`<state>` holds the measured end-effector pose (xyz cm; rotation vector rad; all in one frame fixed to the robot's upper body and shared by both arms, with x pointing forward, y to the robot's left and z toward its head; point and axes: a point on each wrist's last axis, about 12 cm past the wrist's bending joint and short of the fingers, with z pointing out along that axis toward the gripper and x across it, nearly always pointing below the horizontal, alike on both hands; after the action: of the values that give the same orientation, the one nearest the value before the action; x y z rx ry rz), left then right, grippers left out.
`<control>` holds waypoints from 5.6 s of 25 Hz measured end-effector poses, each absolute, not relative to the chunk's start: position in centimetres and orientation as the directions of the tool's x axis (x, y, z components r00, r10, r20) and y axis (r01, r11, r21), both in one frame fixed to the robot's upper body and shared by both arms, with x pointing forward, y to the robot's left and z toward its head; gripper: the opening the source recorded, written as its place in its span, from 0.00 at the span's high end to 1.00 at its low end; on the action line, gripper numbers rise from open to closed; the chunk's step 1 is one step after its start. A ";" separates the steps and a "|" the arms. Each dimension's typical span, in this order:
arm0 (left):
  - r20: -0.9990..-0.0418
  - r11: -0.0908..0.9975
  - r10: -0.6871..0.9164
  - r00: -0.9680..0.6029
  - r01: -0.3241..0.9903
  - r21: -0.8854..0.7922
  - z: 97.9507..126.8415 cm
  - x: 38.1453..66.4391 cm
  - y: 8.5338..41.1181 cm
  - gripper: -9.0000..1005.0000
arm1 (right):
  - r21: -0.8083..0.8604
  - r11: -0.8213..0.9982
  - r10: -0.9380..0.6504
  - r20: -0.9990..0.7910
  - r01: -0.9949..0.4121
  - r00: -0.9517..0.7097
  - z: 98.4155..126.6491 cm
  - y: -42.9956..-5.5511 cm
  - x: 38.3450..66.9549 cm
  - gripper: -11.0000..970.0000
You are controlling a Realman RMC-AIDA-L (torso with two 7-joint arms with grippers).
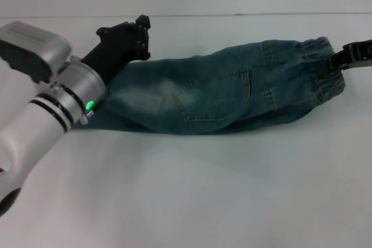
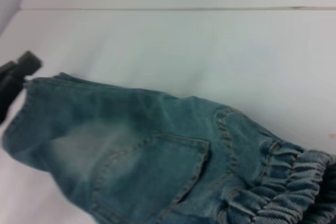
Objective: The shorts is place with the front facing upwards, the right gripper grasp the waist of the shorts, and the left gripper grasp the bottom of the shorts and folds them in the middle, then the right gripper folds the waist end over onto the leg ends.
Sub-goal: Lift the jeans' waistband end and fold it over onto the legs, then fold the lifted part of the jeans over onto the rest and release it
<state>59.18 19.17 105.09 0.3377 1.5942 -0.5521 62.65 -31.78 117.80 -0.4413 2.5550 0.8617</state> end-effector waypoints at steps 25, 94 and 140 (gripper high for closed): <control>-0.923 0.797 0.377 -0.075 0.533 0.283 102.7 57.6 11.2 0.99 | 0.594 0.600 -0.134 -0.585 -0.535 -0.800 125.5 -32.3 61.9 0.89; -0.920 0.612 -0.269 -0.286 0.686 -0.393 106.3 56.4 24.1 0.98 | 0.566 0.558 -0.261 -0.574 -0.606 -0.776 125.4 -29.1 62.3 0.90; -0.873 0.429 -0.031 -0.487 0.782 -0.452 111.2 49.8 34.2 0.21 | 0.201 0.304 -0.834 -0.417 -0.931 -0.362 120.3 -6.5 63.4 0.85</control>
<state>49.84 34.25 111.24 0.6451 1.8032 -1.1636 63.36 -6.50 120.28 -1.6165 2.3364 0.6061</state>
